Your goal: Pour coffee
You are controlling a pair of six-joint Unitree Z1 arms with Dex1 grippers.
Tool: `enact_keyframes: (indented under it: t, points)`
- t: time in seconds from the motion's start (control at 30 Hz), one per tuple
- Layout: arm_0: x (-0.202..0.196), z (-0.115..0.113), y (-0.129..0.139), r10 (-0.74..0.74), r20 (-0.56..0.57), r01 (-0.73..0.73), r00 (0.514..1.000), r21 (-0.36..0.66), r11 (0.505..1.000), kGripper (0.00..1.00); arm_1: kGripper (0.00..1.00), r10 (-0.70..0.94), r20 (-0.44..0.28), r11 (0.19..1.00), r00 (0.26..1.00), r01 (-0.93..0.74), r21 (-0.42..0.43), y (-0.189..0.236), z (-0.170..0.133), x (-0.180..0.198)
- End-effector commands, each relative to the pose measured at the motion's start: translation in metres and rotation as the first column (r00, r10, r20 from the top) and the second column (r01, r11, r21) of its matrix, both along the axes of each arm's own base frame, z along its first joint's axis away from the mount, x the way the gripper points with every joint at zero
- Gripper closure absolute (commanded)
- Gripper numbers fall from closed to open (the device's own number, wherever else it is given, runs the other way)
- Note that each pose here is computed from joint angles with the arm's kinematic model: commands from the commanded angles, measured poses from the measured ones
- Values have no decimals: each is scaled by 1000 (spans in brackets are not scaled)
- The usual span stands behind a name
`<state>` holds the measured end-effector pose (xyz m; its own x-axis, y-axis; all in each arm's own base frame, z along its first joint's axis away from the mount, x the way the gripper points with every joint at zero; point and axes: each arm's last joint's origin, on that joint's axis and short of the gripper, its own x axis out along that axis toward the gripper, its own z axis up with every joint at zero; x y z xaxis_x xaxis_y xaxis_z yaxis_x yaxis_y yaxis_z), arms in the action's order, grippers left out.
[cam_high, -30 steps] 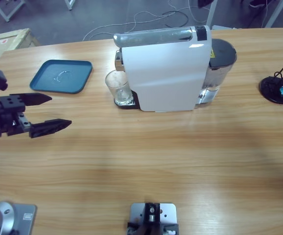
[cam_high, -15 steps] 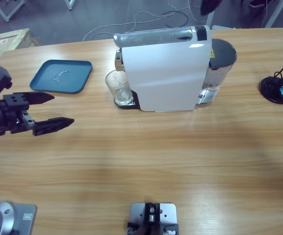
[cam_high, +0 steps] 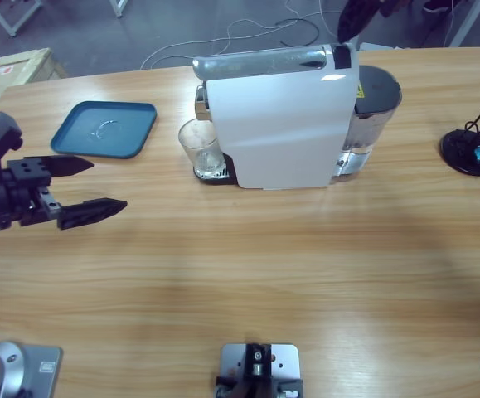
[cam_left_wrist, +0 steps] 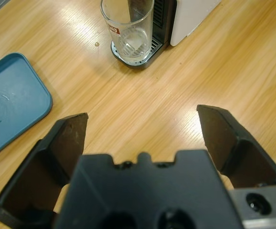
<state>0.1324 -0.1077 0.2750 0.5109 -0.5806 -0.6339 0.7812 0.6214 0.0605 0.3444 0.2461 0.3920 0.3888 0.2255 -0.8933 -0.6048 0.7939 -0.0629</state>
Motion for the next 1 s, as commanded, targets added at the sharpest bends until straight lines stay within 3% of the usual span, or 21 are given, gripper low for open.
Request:
enact_keyframes:
  t: [0.03,0.4,0.53,0.57,0.6,0.63,1.0]
  points:
    - [0,-14,-1,6,-43,-5,999,30,1000,18,1000,26,-108,997,994,-33,-63,13,-41,9]
    - [0,-14,-1,6,-42,-5,999,30,1000,18,1000,19,-139,994,990,-33,-101,12,-56,6]
    - [0,-14,-1,6,-40,-5,999,28,1000,18,1000,22,-2,1000,1000,-22,-7,1,-5,-10]
    - [0,-13,-1,6,-39,-5,999,27,1000,18,909,3,55,999,999,-5,35,-5,19,-21]
    - [0,-13,-1,6,-39,-5,999,27,1000,18,329,-25,87,998,996,19,65,-10,33,-31]
    - [0,-14,-1,6,-39,-5,999,27,1000,18,27,-37,106,995,994,27,91,-14,43,-40]
    - [-1,-13,0,6,-39,-5,999,22,1000,18,0,-48,37,995,998,45,88,-15,19,-60]
